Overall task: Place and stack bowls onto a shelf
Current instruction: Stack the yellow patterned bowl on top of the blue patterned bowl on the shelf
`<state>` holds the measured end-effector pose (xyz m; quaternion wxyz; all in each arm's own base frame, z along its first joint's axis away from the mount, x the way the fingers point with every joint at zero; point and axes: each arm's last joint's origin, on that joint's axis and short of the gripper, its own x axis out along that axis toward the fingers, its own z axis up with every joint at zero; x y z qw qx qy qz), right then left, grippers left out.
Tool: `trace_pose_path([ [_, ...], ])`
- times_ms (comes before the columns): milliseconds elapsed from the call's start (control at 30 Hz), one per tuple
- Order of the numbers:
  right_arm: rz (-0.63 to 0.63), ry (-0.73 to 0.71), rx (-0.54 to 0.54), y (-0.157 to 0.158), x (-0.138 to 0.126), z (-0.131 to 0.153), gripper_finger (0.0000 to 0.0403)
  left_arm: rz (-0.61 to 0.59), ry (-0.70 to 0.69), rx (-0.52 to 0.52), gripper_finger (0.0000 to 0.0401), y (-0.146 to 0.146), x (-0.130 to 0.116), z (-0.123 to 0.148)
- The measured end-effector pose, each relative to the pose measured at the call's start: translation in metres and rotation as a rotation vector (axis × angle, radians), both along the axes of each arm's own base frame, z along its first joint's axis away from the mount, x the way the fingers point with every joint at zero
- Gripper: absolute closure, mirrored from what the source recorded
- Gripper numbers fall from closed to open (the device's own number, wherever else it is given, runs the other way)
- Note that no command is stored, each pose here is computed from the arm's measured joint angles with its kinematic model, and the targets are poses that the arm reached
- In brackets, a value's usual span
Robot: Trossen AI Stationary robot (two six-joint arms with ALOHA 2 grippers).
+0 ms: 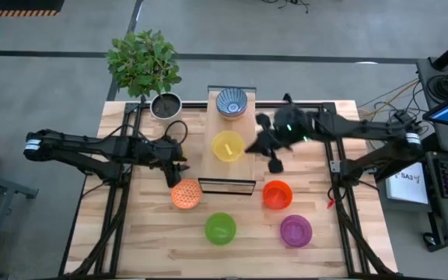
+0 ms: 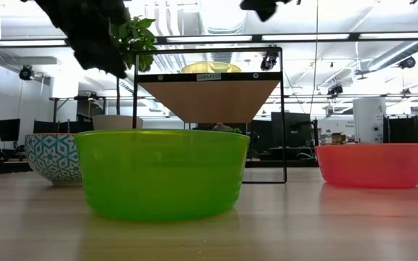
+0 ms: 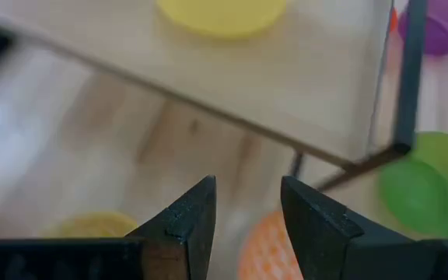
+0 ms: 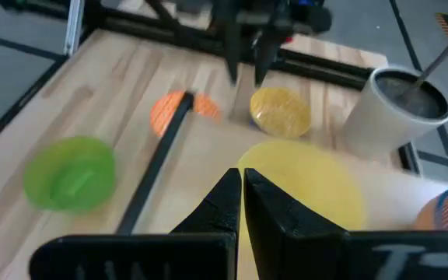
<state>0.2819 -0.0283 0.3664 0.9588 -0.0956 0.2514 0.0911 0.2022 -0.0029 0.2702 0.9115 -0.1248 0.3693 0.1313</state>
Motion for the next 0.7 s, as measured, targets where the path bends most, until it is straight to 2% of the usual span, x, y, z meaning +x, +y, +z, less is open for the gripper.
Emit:
trace_pose_path([
  [100, 0.023, -0.022, -0.013, 0.024, -0.016, -0.014, 0.0394, 0.010, 0.091, -0.024, 0.0275, -0.002, -0.001, -0.005],
  [333, 0.118, -0.083, 0.020, 0.060, -0.040, -0.044, 0.0394, -0.028, 0.434, 0.009, 0.0276, -0.001, -0.008, -0.033],
  [600, 0.081, -0.082, 0.029, 0.065, -0.055, -0.070, 0.0394, -0.037, 0.500, 0.004, 0.0265, -0.002, -0.001, -0.042],
  [700, 0.081, -0.090, 0.028, 0.065, -0.055, -0.074, 0.0394, -0.054, 0.542, 0.083, 0.0243, 0.001, 0.001, -0.045],
])
